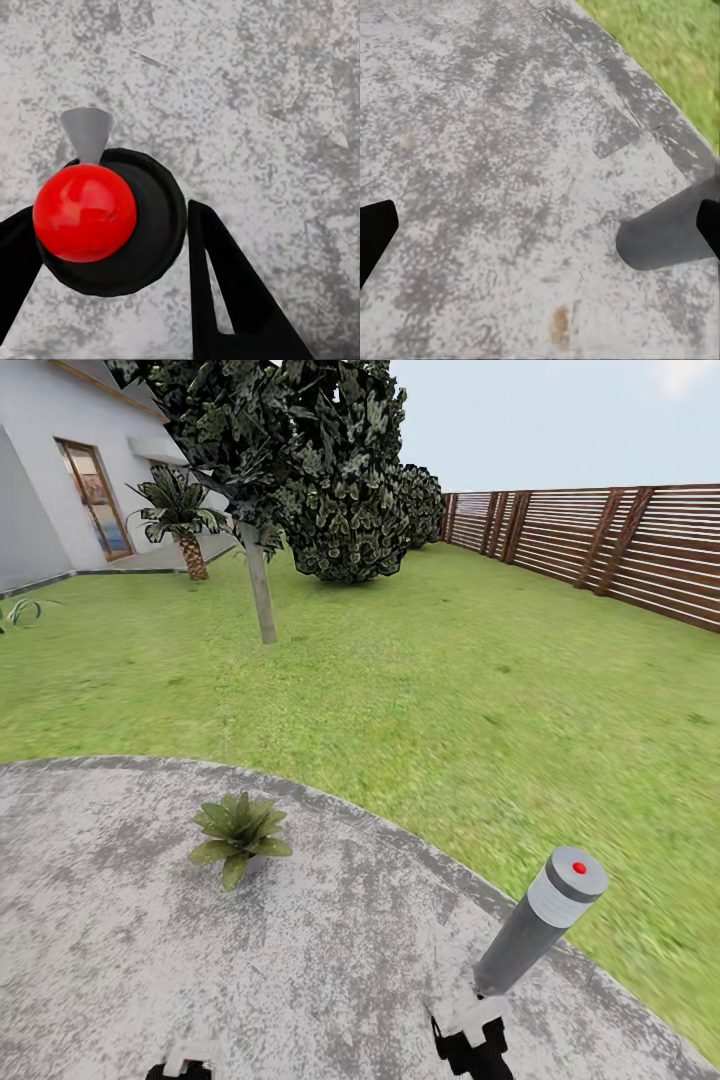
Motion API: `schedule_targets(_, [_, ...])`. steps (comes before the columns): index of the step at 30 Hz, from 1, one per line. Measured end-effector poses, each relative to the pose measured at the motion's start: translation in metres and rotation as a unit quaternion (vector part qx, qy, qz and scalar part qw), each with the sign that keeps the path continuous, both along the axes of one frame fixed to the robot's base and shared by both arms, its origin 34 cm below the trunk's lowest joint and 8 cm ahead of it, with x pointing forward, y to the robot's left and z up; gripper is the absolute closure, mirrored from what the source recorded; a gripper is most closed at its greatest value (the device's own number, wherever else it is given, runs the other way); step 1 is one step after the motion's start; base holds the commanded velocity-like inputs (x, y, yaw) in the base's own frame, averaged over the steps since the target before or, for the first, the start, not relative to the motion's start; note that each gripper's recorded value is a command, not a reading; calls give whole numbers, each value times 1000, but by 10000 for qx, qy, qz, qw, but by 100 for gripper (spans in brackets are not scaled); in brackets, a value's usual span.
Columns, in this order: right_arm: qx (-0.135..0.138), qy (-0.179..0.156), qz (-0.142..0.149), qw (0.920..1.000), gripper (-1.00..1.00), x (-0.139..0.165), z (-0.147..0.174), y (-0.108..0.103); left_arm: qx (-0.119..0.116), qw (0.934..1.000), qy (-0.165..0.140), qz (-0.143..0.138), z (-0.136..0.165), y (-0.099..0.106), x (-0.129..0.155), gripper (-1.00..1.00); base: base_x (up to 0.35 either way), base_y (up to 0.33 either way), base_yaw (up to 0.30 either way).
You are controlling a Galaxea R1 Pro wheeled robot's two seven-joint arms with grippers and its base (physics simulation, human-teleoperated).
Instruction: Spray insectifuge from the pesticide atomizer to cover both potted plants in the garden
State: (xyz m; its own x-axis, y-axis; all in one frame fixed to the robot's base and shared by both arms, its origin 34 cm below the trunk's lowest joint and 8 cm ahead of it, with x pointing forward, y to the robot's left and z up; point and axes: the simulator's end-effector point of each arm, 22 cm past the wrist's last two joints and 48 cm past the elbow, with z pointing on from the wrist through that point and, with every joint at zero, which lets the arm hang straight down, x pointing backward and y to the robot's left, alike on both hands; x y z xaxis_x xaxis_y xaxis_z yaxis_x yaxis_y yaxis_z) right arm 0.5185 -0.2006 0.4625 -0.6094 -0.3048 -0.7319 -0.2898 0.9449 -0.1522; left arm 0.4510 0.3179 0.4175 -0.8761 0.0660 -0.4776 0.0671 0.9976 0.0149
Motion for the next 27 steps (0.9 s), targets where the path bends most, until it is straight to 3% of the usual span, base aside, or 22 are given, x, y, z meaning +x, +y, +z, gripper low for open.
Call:
schedule_targets(5, [-9,48,-265,9996,-100,-11,-4,-16,54,10000,79,26,-4,2,-17,100,0,0,0])
schedule_targets(8, [33,154,-255,9996,-100,-19,-8,-12,36,9996,286,32,-11,0,-36,100,0,0,0])
schedule_targets(13, [128,361,-229,9990,-100,-36,-16,-2,-92,9991,408,65,-16,-21,-46,100,0,0,0])
schedule_targets(14, [152,418,-216,9988,-100,-41,-18,1,-156,9979,360,514,-15,-14,-45,100,0,0,0])
schedule_targets(16, [175,513,-183,9984,-100,-51,-22,4,-224,9957,333,834,-14,-10,-44,100,0,0,0])
schedule_targets(27, [133,606,-213,9978,-100,-65,-26,-2,-230,9952,333,893,-14,-8,-45,100,0,0,0])
